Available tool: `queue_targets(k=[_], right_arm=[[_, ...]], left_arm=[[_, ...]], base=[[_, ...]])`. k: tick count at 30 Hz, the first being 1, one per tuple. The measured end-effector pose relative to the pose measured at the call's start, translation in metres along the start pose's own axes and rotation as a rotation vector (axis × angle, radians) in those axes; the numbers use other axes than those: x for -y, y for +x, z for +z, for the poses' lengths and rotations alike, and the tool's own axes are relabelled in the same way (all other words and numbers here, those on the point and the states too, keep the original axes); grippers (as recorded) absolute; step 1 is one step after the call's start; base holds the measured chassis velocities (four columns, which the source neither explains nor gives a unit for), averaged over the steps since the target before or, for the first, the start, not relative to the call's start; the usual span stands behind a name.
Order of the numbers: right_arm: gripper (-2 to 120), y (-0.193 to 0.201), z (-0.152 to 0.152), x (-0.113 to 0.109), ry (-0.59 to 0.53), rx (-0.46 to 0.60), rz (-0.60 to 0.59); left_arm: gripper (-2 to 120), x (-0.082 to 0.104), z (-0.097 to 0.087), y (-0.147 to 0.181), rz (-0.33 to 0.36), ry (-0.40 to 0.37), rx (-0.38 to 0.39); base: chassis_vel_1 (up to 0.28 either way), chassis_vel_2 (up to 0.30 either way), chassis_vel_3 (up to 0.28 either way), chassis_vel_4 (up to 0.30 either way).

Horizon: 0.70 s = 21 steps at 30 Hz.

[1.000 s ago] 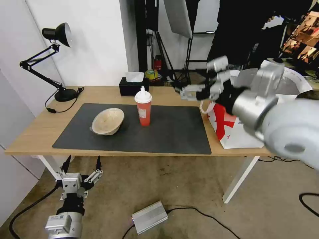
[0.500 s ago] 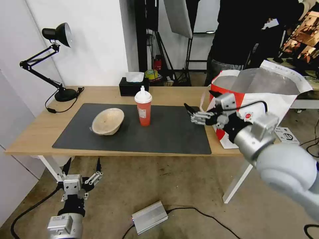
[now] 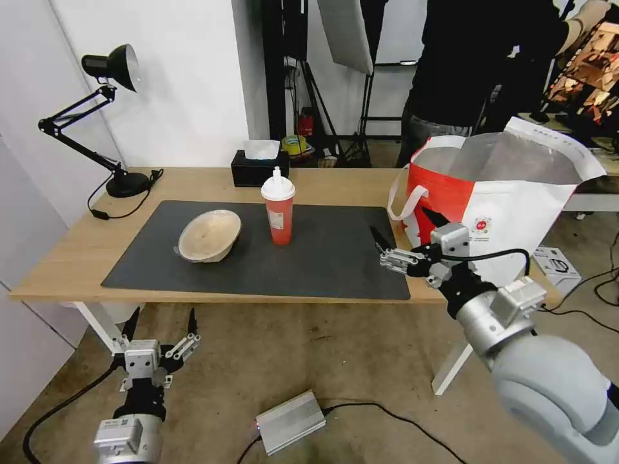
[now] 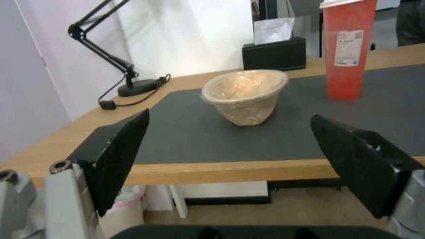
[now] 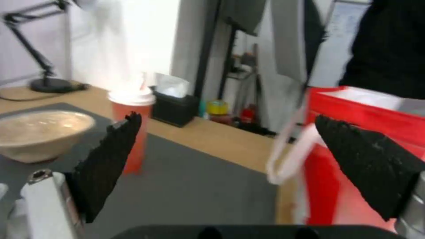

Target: Pick up the trash from the table and place it into the takeout bag.

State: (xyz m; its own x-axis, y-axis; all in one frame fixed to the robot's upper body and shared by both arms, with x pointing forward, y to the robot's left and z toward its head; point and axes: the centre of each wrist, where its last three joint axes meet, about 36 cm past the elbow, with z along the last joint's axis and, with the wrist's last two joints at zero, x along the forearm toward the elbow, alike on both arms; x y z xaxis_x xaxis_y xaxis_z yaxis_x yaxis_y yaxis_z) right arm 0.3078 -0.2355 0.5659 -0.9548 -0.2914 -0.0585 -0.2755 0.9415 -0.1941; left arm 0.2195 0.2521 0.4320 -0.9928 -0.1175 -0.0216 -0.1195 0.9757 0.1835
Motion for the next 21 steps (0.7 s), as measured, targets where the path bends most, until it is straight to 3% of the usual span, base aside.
queue_targets(k=[8, 12, 16, 21], right_arm=[[100, 0.011, 0.024, 0.006, 0.033, 0.021, 0.110], [100, 0.014, 0.039, 0.025, 0.022, 0.052, 0.073], [100, 0.015, 0.058, 0.048, 0.030, 0.067, -0.046], [100, 0.018, 0.071, 0.051, 0.021, 0.035, -0.149]], left_arm=[[98, -0.001, 0.001, 0.000, 0.001, -0.003, 0.004], [98, -0.001, 0.002, 0.000, 0.004, -0.005, 0.005], [97, -0.001, 0.004, 0.000, 0.008, -0.007, 0.006], [98, -0.001, 0.005, 0.000, 0.011, -0.007, 0.007]], base=[[0.000, 0.000, 0.000, 0.000], [0.000, 0.000, 0.000, 0.000], [0.000, 0.000, 0.000, 0.000], [0.000, 0.000, 0.000, 0.000]])
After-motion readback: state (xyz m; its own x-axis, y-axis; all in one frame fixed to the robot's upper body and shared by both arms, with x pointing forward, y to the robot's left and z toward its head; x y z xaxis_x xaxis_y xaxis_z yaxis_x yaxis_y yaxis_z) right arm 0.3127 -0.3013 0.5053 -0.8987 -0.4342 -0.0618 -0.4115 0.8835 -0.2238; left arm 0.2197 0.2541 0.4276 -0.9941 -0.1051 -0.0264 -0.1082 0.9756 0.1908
